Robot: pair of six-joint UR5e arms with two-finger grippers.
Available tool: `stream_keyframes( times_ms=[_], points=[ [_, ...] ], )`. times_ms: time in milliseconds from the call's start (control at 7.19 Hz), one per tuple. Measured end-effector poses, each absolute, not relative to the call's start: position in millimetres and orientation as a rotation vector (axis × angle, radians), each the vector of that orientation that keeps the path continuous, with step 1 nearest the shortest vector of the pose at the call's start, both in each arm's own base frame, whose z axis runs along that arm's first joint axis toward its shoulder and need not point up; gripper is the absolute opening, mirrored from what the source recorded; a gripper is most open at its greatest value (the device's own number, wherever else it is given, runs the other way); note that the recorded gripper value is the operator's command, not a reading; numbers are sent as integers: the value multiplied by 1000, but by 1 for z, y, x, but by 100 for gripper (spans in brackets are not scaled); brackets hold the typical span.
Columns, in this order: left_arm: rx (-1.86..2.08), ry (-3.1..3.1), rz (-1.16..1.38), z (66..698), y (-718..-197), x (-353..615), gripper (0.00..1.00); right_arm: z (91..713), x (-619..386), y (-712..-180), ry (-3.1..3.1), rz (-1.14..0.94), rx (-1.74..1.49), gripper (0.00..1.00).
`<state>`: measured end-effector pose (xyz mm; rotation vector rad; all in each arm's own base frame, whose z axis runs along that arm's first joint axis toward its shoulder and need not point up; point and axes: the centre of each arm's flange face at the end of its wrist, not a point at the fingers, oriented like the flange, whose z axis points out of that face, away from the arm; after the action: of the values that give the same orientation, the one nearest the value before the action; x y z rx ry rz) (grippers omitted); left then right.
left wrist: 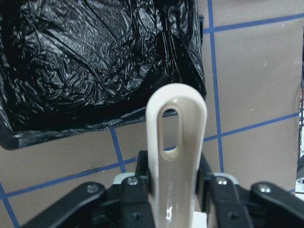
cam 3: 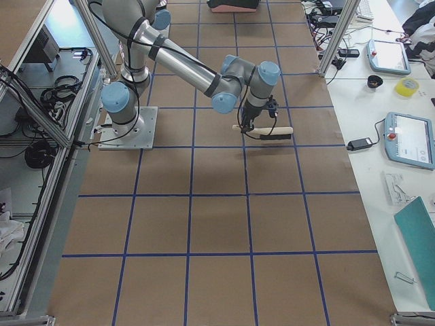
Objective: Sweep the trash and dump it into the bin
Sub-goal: 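Tip the dustpan over the trash bag while the right gripper sets the brush down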
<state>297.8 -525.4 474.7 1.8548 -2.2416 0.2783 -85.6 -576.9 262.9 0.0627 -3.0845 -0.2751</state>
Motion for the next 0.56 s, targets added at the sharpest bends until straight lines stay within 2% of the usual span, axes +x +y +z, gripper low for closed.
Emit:
stream_keyframes(
  times_ms=[278, 556],
  points=[
    [1778, -2328, 333, 472, -528, 353, 0, 254, -89, -580, -3096, -273, 84, 0],
    [1668, -2425, 422, 470, -546, 401, 0, 250, -90, -580, -3095, -280, 16, 5]
  ],
)
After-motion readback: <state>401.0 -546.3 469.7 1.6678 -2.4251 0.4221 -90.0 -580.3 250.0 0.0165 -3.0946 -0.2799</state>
